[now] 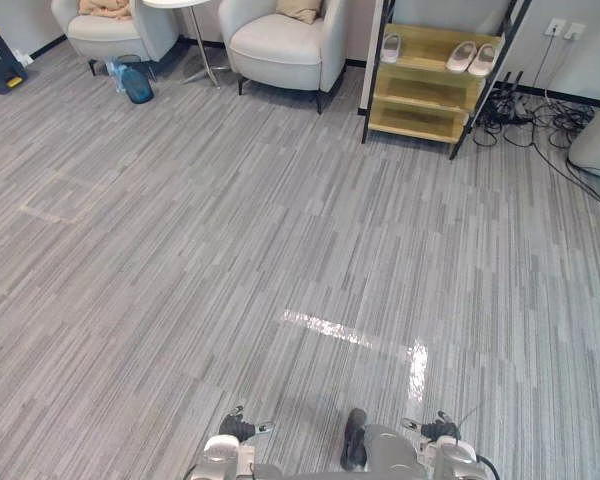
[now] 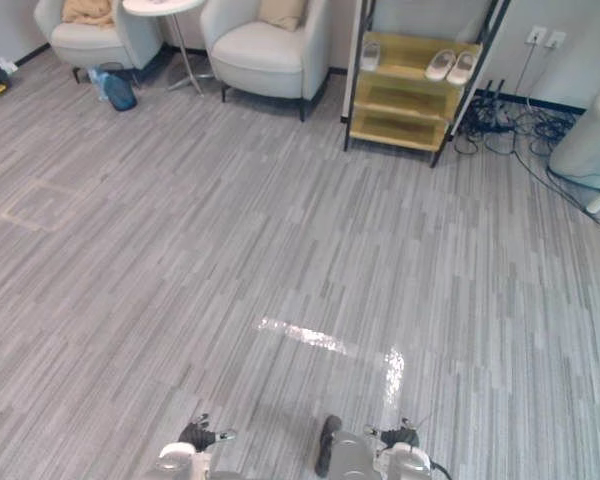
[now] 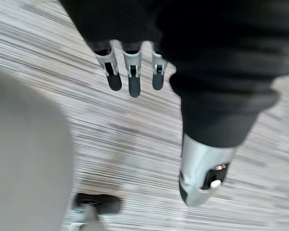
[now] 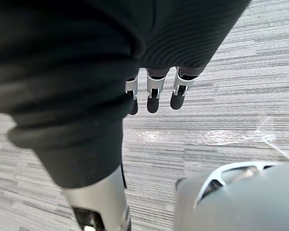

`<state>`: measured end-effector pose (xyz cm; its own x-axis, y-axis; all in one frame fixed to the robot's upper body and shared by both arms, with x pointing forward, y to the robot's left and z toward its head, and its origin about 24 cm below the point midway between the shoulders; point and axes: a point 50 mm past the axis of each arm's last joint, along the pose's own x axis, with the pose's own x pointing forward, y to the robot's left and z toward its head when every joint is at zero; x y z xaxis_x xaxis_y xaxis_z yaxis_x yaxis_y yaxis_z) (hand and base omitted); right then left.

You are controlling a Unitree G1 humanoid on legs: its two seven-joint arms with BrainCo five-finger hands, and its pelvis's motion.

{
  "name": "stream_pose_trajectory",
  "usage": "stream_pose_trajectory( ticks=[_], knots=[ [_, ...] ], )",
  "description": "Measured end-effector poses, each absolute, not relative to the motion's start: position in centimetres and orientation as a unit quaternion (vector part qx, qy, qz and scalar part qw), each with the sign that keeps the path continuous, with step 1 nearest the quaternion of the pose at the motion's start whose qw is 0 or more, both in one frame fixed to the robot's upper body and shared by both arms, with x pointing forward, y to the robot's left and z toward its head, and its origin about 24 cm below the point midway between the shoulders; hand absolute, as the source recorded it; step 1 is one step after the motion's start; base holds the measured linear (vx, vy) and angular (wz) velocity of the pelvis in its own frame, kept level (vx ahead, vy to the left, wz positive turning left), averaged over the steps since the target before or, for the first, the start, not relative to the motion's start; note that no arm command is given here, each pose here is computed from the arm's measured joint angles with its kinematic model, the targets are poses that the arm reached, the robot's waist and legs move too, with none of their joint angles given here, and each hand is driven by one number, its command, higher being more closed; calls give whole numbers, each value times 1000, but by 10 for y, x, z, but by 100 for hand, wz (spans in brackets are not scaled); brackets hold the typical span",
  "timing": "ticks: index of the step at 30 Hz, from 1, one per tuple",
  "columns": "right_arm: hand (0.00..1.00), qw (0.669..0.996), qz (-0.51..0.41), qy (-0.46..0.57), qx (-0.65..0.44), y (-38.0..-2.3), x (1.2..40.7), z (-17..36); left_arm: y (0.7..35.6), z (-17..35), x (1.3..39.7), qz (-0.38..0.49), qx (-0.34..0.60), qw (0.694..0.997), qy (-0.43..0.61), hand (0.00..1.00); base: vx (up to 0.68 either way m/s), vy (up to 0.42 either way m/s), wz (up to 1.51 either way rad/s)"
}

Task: Pick up cushions and gather them together orderly.

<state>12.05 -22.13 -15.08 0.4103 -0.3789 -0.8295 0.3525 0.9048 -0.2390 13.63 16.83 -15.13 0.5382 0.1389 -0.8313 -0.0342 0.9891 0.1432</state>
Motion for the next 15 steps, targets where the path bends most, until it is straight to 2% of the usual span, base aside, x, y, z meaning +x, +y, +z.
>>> stream_pose_trajectory(
  ticks=[7,10,15],
  knots=[
    [0,834,-219,507,-7,-217,117,-154,167,-150,137,45,57,880,468,0,301,104,-47],
    [0,819,-224,528,-5,-214,101,-159,178,-150,135,47,76,877,473,0,248,103,-6],
    [0,814,-225,536,-6,-213,94,-161,181,-152,131,47,80,872,481,0,174,51,1]
  ],
)
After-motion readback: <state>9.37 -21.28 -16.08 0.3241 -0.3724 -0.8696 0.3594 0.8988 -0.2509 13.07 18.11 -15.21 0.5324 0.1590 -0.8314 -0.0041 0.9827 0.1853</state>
